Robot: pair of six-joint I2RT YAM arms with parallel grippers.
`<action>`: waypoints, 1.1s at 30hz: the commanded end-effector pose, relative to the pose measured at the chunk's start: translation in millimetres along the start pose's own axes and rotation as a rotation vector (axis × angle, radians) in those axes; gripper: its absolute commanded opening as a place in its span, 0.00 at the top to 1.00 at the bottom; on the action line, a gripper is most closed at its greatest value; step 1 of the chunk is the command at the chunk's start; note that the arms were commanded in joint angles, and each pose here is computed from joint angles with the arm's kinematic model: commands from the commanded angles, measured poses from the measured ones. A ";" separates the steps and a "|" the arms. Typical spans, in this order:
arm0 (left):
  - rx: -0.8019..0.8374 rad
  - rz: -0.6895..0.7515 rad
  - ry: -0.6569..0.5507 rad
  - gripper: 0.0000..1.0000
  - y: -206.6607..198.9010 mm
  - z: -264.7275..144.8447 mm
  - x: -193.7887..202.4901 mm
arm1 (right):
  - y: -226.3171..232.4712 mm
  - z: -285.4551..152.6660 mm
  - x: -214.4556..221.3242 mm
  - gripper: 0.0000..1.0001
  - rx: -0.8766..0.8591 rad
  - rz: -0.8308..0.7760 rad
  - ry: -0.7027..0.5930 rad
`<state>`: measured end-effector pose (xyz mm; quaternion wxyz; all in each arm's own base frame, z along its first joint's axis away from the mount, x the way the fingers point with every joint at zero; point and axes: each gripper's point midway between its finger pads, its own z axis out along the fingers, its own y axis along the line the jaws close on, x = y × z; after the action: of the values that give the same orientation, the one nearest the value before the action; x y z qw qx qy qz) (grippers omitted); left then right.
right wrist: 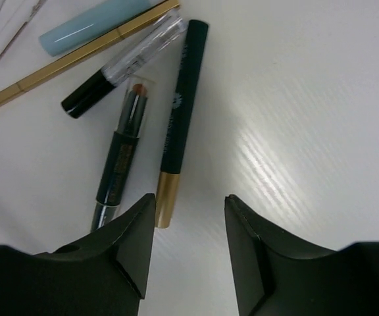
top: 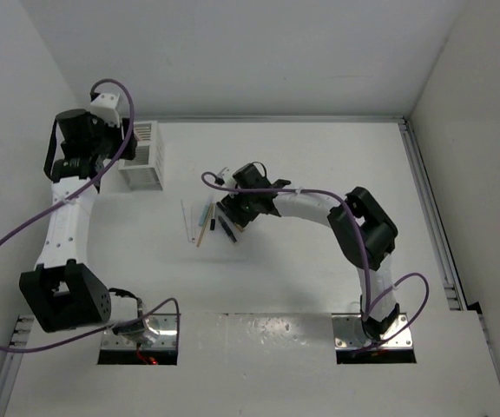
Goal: Organize the makeup
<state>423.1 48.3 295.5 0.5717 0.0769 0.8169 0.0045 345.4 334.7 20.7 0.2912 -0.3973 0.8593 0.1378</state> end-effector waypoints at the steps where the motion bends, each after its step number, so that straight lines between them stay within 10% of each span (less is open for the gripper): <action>1: 0.020 0.002 0.052 0.35 -11.6 -29.2 19.6 | 7.5 -6.0 -8.8 0.53 -0.017 -0.038 -0.031; 9: 0.009 -0.007 0.048 0.33 -25.5 -63.1 44.1 | 20.9 19.1 10.9 0.53 -0.063 0.001 0.071; 22: 0.109 -0.027 0.032 0.33 -44.9 -70.5 45.6 | -22.4 20.3 23.2 1.00 0.142 0.047 0.164; 33: 0.740 -0.001 -0.132 0.19 -151.2 -106.4 12.1 | 39.8 -100.5 -137.3 1.00 -0.148 -0.132 -0.560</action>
<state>322.1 -50.5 278.1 0.5455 0.2026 0.7883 -0.1999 354.5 340.2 89.9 0.3836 -0.3850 0.8216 0.1721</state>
